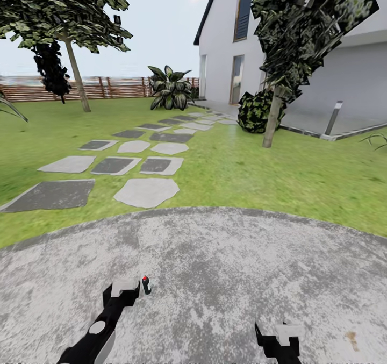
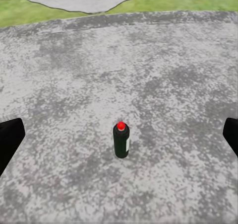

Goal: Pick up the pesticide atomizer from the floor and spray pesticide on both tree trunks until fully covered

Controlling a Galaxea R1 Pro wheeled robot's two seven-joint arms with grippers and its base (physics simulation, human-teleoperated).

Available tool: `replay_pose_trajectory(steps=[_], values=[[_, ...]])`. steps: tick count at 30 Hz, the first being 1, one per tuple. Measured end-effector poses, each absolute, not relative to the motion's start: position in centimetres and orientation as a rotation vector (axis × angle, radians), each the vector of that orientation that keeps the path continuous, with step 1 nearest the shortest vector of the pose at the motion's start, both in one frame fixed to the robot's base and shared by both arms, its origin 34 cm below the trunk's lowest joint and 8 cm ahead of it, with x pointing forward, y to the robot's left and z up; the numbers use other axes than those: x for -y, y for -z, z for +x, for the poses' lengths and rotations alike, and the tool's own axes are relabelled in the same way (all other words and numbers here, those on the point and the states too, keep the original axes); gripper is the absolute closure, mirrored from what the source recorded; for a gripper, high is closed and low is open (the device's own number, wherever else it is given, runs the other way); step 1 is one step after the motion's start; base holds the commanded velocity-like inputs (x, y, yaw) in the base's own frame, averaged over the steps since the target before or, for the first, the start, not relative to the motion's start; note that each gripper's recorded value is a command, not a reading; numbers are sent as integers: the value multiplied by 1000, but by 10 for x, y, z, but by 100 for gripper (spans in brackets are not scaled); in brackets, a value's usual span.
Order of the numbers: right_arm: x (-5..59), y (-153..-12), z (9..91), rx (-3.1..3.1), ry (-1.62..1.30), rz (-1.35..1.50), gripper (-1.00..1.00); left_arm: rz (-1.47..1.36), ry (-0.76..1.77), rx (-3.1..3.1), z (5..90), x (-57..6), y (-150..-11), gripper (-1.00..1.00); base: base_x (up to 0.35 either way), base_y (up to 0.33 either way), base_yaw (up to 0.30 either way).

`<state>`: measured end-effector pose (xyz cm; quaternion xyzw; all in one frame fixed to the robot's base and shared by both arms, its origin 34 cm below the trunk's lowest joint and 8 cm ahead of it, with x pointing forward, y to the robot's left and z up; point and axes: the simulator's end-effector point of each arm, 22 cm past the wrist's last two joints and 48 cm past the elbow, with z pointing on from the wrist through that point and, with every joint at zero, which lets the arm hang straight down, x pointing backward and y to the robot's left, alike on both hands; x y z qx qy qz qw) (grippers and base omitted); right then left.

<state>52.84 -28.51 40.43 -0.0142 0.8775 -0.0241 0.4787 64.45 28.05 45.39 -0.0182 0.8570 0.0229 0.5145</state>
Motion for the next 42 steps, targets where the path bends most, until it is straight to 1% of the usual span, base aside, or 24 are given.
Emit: replay_pose_trajectory(steps=[31, 42], values=[[285, -317, 501, -2192, 59, -38, -100, -44, -56, -2107, 620, -280, -361, -100, 0, 0, 0], [285, -285, 491, -2208, 58, -39, -100, -44, -56, -2124, 611, -280, -328, -100, 0, 0, -69]])
